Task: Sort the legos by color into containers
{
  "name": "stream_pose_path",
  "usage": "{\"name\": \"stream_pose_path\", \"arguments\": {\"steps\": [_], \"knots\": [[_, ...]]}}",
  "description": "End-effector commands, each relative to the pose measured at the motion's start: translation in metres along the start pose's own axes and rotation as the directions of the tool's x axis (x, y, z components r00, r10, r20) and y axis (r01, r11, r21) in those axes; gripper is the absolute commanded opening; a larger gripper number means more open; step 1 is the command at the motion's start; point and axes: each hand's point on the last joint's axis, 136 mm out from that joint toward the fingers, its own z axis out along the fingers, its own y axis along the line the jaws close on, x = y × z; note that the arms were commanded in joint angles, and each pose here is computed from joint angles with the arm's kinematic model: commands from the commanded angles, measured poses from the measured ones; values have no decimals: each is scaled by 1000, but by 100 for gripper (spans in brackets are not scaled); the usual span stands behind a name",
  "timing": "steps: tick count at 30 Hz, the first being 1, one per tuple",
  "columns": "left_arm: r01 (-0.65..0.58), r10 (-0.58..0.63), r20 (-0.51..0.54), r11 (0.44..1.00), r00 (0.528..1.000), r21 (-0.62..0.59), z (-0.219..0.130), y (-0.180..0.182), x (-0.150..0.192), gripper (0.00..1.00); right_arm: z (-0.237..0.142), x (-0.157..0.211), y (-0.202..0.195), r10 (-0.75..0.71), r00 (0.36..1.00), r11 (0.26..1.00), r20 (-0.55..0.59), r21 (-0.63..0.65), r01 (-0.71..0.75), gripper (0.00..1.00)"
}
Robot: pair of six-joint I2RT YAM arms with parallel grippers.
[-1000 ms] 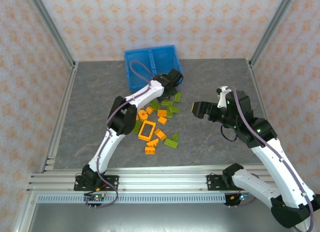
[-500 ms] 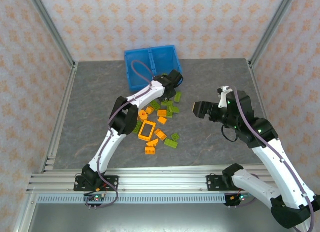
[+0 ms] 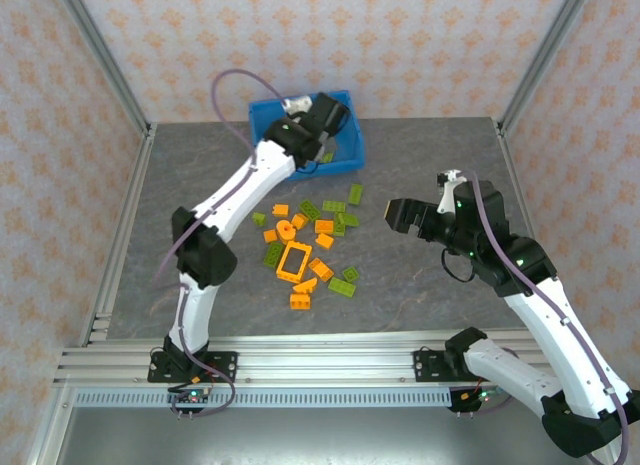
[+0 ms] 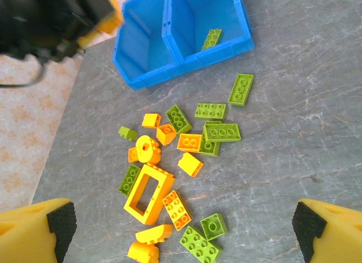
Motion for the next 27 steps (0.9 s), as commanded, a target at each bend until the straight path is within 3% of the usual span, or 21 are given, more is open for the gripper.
{"name": "stream_pose_path", "arguments": {"steps": [1, 8, 17, 20, 22, 27], "knots": [[-97, 110, 68, 981, 992, -170, 25, 44, -29, 28, 0, -6, 8, 27, 999, 999, 26, -40, -26, 99], [-143, 154, 31, 964, 988, -226, 86, 63, -39, 29, -1, -3, 3, 41, 999, 999, 18, -14, -41, 99], [-90, 84, -40, 974, 996, -210, 161, 80, -23, 31, -7, 0, -1, 83, 997, 997, 6, 7, -83, 99], [-84, 75, -54, 981, 996, -176, 174, 75, -18, 36, -7, 1, -1, 91, 996, 996, 2, 6, -91, 99], [-80, 72, -57, 984, 996, -161, 178, 73, -15, 47, -6, 1, 0, 98, 995, 995, 1, 0, -98, 99], [-65, 57, -56, 987, 997, -149, 170, 70, -20, 50, -6, -1, 0, 102, 995, 995, 11, 1, -102, 99]]}}
